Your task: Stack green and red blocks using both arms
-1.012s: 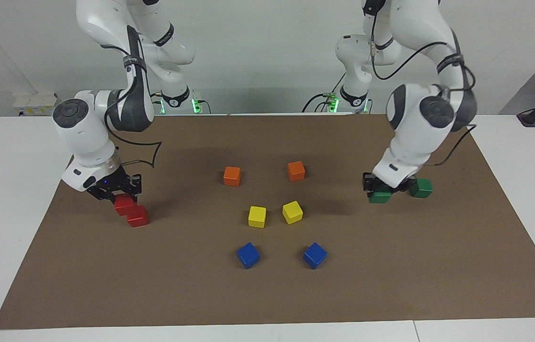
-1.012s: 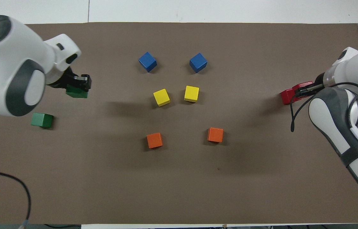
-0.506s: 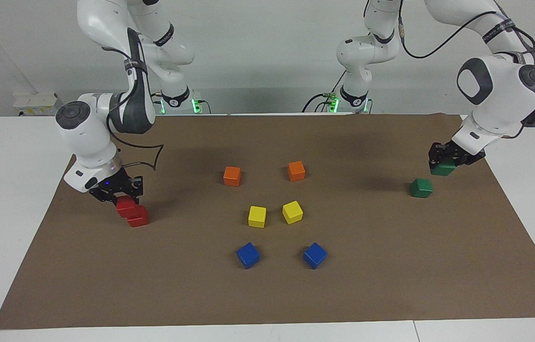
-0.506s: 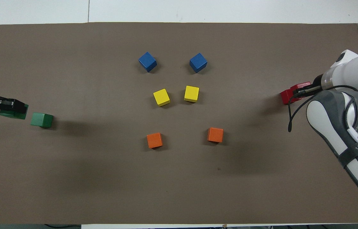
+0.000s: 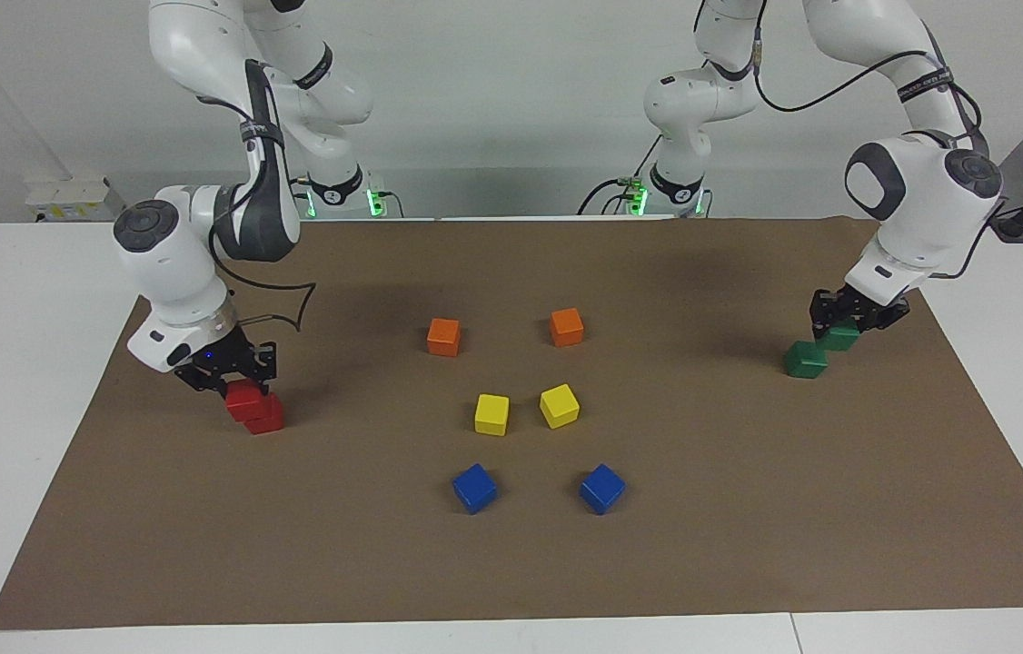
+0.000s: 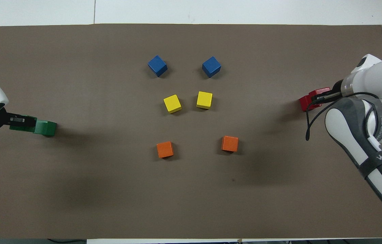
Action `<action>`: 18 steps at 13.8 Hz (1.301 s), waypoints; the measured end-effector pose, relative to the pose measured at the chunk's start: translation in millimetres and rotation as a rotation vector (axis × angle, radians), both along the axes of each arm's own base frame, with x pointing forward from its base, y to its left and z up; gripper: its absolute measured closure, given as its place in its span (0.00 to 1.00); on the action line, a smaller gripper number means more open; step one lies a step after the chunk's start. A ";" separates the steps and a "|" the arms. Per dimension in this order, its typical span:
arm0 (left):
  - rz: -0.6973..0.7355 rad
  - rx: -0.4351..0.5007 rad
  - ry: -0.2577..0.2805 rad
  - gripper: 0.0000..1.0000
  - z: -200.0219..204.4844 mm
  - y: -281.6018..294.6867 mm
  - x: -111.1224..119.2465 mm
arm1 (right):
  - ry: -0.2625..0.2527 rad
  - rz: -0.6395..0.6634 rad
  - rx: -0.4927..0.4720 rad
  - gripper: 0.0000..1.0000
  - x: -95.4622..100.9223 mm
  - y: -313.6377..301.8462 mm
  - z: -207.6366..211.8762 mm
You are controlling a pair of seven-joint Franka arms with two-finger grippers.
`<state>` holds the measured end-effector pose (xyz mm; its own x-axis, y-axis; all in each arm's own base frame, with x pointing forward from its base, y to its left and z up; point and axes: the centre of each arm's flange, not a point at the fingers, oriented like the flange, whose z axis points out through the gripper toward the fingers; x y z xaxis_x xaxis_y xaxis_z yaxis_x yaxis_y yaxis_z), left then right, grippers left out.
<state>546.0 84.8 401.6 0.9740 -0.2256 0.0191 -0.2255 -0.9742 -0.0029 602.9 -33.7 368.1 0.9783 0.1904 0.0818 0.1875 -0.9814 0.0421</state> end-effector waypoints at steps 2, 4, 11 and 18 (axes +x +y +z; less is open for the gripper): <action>-0.012 0.000 0.001 0.45 -9.2 1.4 -0.9 | 0.002 0.002 0.002 0.45 0.4 1.1 -4.2; -0.014 -0.003 0.003 0.45 -17.2 0.6 -0.9 | 0.004 0.002 0.002 0.45 -0.2 1.3 -5.1; -0.008 -0.017 -0.002 0.45 -34.0 -1.1 0.7 | 0.008 0.003 0.002 0.45 -1.1 1.9 -6.8; -0.007 -0.017 -0.004 0.45 -37.8 -1.3 -0.3 | 0.008 0.003 0.002 0.44 -1.1 1.9 -6.8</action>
<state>545.7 83.5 363.7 0.9723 -0.2324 0.0266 -0.2328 -0.9724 0.0124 601.8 -31.7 361.2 0.9784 0.1932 0.0743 0.1908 -0.9809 0.0381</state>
